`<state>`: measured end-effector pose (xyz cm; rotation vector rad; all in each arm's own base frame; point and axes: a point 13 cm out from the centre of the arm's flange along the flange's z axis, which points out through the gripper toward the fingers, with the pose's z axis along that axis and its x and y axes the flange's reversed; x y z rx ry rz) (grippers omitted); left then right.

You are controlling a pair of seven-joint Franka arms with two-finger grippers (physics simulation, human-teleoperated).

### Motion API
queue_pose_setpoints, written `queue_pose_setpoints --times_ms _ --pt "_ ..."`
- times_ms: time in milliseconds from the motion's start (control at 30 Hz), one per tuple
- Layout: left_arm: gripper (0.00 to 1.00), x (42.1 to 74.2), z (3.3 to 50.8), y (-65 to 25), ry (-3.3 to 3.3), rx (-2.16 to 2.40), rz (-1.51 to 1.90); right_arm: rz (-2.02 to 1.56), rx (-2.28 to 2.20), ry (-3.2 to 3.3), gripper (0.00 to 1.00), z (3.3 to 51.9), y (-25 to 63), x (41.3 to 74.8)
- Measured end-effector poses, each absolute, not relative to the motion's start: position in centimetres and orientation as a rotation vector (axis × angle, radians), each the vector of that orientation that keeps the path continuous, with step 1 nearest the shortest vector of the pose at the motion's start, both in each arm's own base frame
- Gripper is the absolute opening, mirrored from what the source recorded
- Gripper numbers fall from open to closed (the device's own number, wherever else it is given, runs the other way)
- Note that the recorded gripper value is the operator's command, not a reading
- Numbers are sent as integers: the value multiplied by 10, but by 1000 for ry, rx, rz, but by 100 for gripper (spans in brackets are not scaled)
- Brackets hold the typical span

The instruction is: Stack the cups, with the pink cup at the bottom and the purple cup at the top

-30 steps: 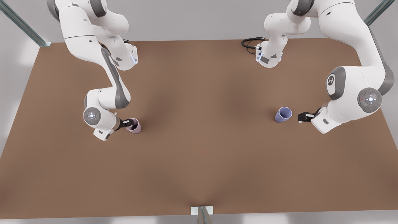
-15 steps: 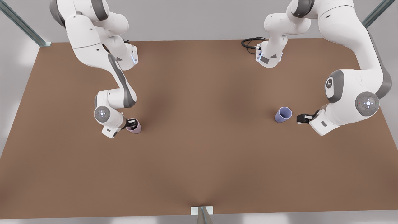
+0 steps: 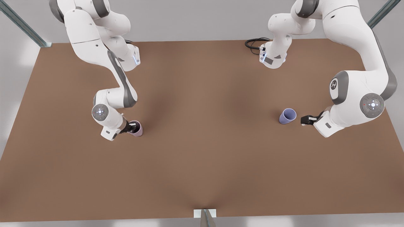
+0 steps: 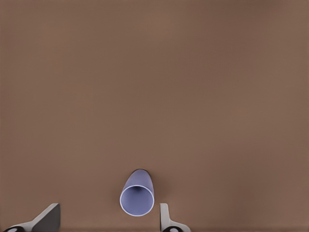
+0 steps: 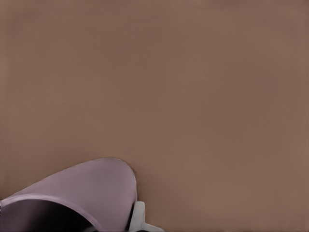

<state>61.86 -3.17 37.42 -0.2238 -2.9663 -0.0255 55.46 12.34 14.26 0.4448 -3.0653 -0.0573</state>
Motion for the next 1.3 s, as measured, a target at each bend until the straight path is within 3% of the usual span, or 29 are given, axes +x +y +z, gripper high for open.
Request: queue_pose_setpoints --times_ms 200,333,433,533,767,800,900,1300 --pt "100 594 337 -31 -2932 -221 -14 -233 754 -3113 21 224 354 588" --pt "100 549 298 -28 -2912 -221 -5 -329 826 -3123 21 208 536 580" --pt "100 511 252 -26 -2913 -220 0 -337 757 -3133 21 171 600 559" --pt "100 496 212 -26 -2943 -227 0 -284 649 -3132 21 139 623 532" --pt "100 502 184 -39 -3045 -276 -3 -235 332 -3140 21 109 622 522" --pt "100 502 182 -40 -3052 -278 -3 -229 295 -3140 42 106 621 521" --pt "100 496 173 -40 -3059 -281 -3 -196 186 -3143 77 100 614 522" --pt "100 466 140 -55 -3043 -341 -5 -167 -124 -3111 80 110 593 516"
